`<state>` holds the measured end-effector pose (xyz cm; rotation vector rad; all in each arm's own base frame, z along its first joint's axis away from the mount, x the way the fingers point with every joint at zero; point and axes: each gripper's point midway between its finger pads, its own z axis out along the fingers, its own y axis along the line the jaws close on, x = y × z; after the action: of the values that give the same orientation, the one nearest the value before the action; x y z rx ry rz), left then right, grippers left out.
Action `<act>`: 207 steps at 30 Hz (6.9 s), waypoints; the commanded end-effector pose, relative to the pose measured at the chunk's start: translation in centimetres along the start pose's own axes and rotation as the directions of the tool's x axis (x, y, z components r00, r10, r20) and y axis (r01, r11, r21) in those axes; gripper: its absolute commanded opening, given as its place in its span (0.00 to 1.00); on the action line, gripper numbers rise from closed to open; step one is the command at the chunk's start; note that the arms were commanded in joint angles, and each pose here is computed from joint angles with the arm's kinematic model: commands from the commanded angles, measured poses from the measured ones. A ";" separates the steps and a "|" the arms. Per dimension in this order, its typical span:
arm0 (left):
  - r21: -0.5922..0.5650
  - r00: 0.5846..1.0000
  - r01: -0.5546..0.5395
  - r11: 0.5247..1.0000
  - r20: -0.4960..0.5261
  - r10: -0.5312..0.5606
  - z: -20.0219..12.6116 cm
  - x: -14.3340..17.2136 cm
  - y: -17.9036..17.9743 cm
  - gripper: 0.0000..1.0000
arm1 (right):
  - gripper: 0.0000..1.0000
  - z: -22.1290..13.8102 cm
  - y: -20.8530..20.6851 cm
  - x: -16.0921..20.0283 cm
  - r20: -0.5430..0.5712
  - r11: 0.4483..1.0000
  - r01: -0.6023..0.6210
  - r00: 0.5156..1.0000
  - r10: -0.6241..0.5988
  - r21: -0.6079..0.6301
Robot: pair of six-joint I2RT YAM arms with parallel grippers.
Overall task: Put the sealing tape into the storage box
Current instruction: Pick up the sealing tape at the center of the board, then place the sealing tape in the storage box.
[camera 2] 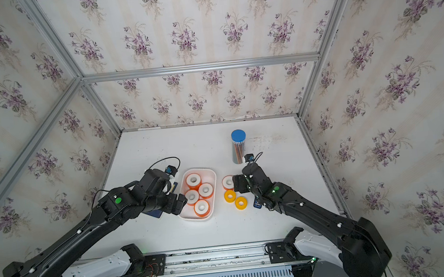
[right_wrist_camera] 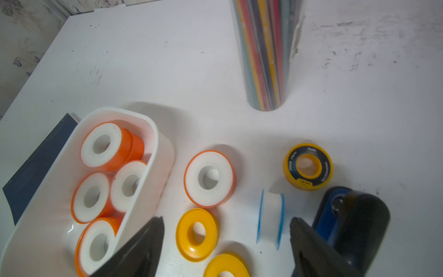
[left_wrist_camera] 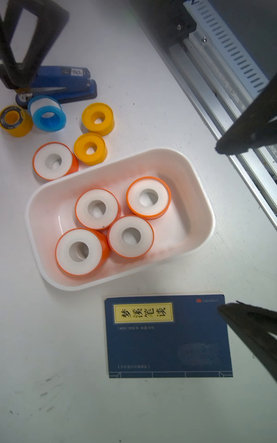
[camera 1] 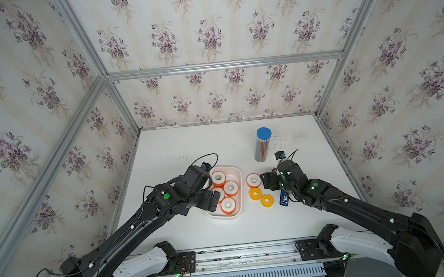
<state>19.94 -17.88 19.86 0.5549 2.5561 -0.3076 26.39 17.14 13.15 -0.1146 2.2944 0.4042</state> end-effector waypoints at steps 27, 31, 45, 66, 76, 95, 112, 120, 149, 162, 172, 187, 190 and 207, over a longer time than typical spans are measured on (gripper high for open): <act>0.109 0.908 -0.221 0.969 -0.339 0.246 16.8 -9.8 -11.9 0.83 | 0.84 -3.8 -7.4 3.8 0.271 0.960 -0.271 0.931 0.245 0.062; 0.091 0.894 -0.237 0.967 -0.370 0.254 18.9 -9.9 -11.8 0.83 | 0.84 -3.9 -7.3 3.7 0.279 0.961 -0.273 0.927 0.249 0.049; 0.095 0.877 -0.210 0.973 -0.422 0.230 23.4 -9.3 -11.1 0.88 | 0.85 -3.7 -7.2 3.8 0.269 0.962 -0.268 0.931 0.245 0.053; 0.046 0.876 -0.202 0.978 -0.439 0.201 25.8 -8.4 -10.7 0.80 | 0.85 -3.7 -7.1 3.8 0.265 0.963 -0.265 0.933 0.243 0.049; 0.025 0.877 -0.214 0.976 -0.435 0.204 26.0 -8.3 -10.7 0.77 | 0.85 -3.7 -7.0 3.8 0.265 0.963 -0.265 0.933 0.244 0.046; 0.012 0.876 -0.217 0.976 -0.438 0.200 26.1 -7.9 -10.7 0.71 | 0.85 -3.6 -7.0 3.8 0.263 0.964 -0.263 0.934 0.243 0.046; 0.009 0.924 -0.235 0.972 -0.309 0.226 18.1 -11.7 -10.7 0.66 | 0.85 -3.7 -7.0 3.8 0.264 0.964 -0.262 0.934 0.242 0.045; -0.053 0.933 -0.203 0.978 -0.315 0.176 13.4 -9.1 -6.6 0.66 | 0.85 -3.7 -7.0 3.8 0.265 0.964 -0.262 0.934 0.241 0.046; 0.250 0.708 -0.609 0.753 -0.257 0.658 13.8 -3.6 -3.2 0.62 | 0.86 -3.7 -6.9 3.8 0.265 0.965 -0.260 0.934 0.241 0.038; 0.355 0.662 -0.652 0.670 -0.166 0.731 14.6 -3.3 -3.7 0.62 | 0.86 -3.6 -6.8 3.8 0.262 0.966 -0.257 0.935 0.240 0.033; 0.359 0.622 -0.658 0.662 -0.236 0.746 16.2 -3.0 -2.9 0.64 | 0.86 -3.6 -6.8 3.8 0.262 0.966 -0.257 0.935 0.239 0.034; 0.374 0.617 -0.642 0.669 -0.266 0.741 17.3 -2.8 -2.4 0.65 | 0.86 -3.6 -6.8 3.9 0.260 0.966 -0.255 0.936 0.238 0.034; 0.373 0.617 -0.645 0.667 -0.262 0.743 17.6 -2.8 -2.5 0.66 | 0.86 -3.6 -6.8 3.9 0.260 0.966 -0.255 0.936 0.238 0.035; 0.343 0.619 -0.657 0.672 -0.264 0.740 17.8 -3.4 -2.3 0.87 | 0.86 -3.5 -6.8 3.9 0.257 0.966 -0.255 0.937 0.238 0.036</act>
<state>28.91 -26.66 6.37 1.8153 2.4179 -0.2075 22.43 9.51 10.32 0.2568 2.0952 0.4258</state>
